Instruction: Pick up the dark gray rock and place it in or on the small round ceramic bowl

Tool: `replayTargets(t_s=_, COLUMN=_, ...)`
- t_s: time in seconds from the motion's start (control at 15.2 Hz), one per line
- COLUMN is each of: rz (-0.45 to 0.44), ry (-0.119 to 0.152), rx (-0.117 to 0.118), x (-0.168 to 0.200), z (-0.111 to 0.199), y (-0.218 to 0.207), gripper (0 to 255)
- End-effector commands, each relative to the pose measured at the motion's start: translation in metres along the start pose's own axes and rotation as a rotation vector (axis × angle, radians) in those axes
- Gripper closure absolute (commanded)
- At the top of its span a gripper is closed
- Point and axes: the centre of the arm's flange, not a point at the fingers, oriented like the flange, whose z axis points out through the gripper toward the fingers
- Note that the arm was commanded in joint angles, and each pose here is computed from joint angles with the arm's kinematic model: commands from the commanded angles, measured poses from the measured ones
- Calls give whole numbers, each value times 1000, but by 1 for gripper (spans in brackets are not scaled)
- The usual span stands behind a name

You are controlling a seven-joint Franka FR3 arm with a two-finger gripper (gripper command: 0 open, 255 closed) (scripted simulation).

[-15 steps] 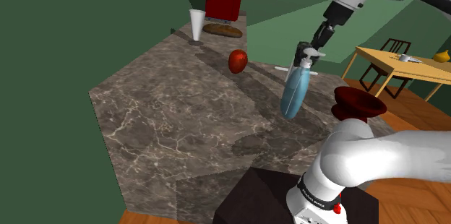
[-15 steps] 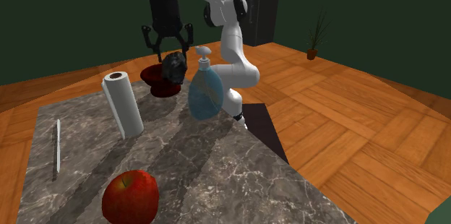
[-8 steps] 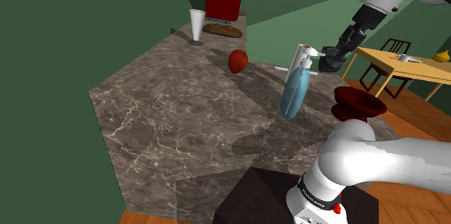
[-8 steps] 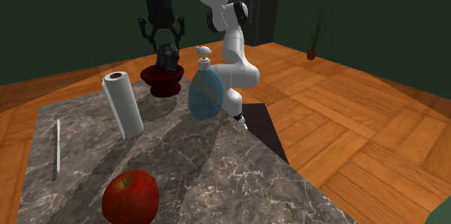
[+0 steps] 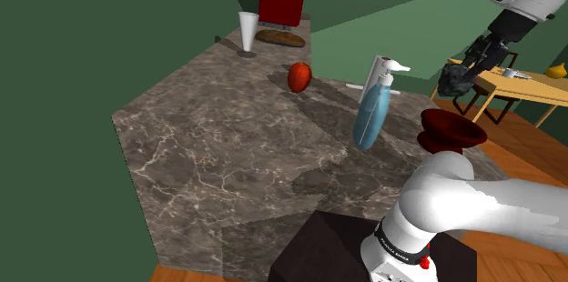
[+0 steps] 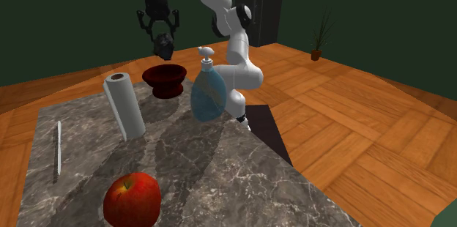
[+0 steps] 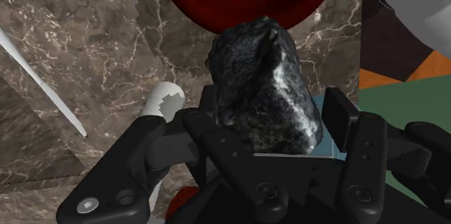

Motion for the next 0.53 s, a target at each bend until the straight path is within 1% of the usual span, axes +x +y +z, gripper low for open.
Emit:
replayTargets(t_s=0.0, rz=0, ry=-1, rx=1, x=-27, z=-7, y=6, gripper=255)
replayTargets(t_s=0.2, rz=0, ry=-1, rx=1, x=-65, z=-19, y=11, gripper=255)
replayTargets(t_s=0.46, rz=0, ry=-1, rx=1, x=-70, z=2, y=10, gripper=255)
